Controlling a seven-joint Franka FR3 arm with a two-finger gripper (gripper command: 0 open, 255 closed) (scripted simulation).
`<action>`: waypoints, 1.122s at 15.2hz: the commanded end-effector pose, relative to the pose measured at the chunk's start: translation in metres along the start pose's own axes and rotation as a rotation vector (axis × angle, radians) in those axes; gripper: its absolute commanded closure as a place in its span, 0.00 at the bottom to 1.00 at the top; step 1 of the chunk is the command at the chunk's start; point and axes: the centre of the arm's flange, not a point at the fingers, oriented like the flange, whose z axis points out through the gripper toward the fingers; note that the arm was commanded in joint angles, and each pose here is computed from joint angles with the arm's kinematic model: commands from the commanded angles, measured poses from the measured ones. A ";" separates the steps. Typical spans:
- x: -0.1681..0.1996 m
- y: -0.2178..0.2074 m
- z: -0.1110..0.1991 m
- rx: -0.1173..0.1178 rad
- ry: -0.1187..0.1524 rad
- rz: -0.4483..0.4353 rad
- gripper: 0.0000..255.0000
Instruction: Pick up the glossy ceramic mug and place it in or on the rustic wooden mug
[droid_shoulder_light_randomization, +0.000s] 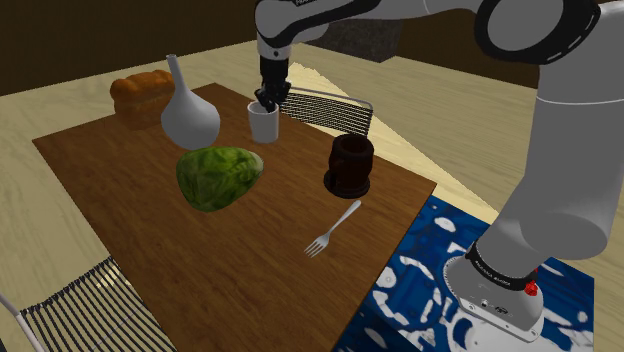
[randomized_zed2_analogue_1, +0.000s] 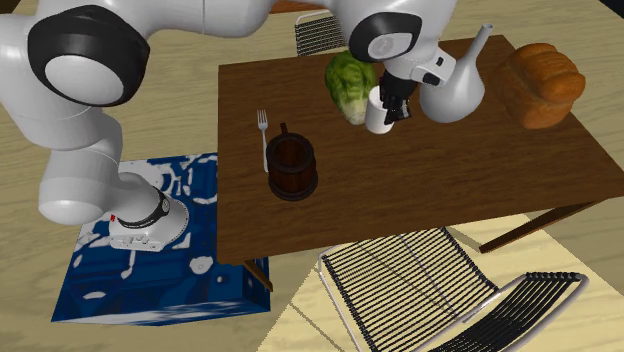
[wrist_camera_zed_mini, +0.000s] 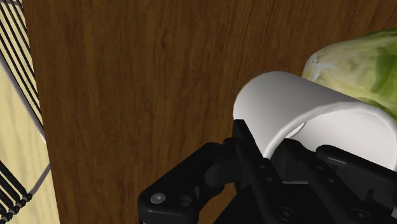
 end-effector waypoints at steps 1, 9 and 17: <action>0.000 0.000 -0.011 0.000 0.000 0.000 1.00; 0.002 -0.002 -0.053 0.000 0.000 0.000 1.00; 0.005 -0.005 -0.095 0.000 0.000 0.000 1.00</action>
